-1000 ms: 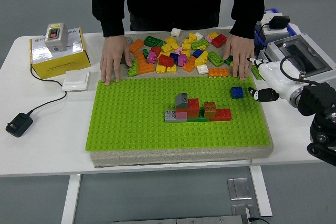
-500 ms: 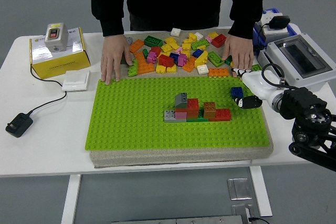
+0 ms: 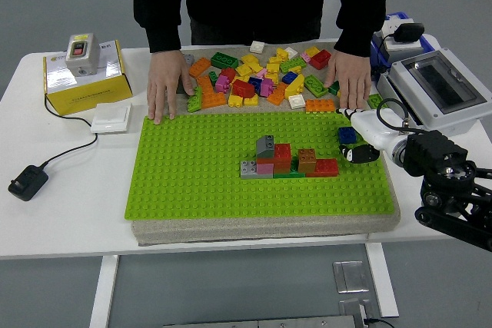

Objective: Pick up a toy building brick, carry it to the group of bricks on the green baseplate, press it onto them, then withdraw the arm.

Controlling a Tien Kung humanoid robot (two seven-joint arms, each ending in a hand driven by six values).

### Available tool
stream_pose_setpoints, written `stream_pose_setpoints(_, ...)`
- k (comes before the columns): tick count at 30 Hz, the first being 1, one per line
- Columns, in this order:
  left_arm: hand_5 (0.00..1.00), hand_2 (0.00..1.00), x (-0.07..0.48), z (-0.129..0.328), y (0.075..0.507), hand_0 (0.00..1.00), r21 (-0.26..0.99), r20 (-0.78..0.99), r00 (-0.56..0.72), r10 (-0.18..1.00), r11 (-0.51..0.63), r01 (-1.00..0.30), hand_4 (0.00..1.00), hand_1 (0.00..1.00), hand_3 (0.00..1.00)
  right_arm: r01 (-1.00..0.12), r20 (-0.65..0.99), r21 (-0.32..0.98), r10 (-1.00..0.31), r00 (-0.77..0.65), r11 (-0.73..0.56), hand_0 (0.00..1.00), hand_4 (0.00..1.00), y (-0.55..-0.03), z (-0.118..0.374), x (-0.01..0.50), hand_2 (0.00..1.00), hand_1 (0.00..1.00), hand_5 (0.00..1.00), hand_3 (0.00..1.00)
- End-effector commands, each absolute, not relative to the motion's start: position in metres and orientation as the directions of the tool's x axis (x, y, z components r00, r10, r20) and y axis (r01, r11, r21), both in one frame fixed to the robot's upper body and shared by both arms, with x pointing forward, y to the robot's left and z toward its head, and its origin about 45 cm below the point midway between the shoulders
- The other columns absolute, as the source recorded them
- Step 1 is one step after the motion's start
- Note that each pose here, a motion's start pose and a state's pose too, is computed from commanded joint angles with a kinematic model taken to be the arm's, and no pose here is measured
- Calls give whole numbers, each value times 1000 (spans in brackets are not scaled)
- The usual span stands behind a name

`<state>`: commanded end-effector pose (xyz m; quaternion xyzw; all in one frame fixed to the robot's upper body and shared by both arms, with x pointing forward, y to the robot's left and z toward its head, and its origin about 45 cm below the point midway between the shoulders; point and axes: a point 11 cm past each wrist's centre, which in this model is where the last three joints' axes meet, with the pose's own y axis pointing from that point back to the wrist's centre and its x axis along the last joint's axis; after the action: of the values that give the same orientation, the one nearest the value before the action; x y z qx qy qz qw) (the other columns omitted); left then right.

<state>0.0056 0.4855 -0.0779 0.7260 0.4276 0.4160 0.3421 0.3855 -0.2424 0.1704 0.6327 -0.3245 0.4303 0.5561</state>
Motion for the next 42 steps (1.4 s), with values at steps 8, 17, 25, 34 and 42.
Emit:
stream_pose_setpoints(8, 625, 642, 7, -78, 485, 720, 854, 311, 292, 905, -400, 332, 167, 695, 737, -888, 902, 432, 75, 425, -161, 113, 577, -244, 167, 390, 878, 250, 388, 945)
stream_pose_setpoints(17, 625, 642, 8, -79, 482, 719, 858, 304, 293, 906, -394, 330, 165, 695, 735, -888, 902, 431, 71, 425, -162, 101, 575, -244, 164, 393, 863, 245, 390, 923)
stream_pose_setpoints(25, 624, 642, 6, -80, 482, 719, 857, 302, 290, 908, -391, 335, 163, 695, 733, -882, 896, 444, 65, 440, -159, 99, 574, -245, 160, 392, 851, 243, 390, 912)
stream_pose_setpoints(34, 627, 639, 6, -81, 480, 719, 860, 297, 290, 910, -387, 333, 164, 694, 732, -882, 896, 445, 59, 441, -157, 97, 576, -246, 157, 392, 851, 242, 394, 913)
stream_pose_setpoints(42, 626, 639, 7, -80, 481, 719, 860, 299, 290, 909, -389, 330, 158, 692, 729, -884, 897, 442, 58, 438, -155, 90, 576, -246, 156, 393, 813, 234, 403, 876)
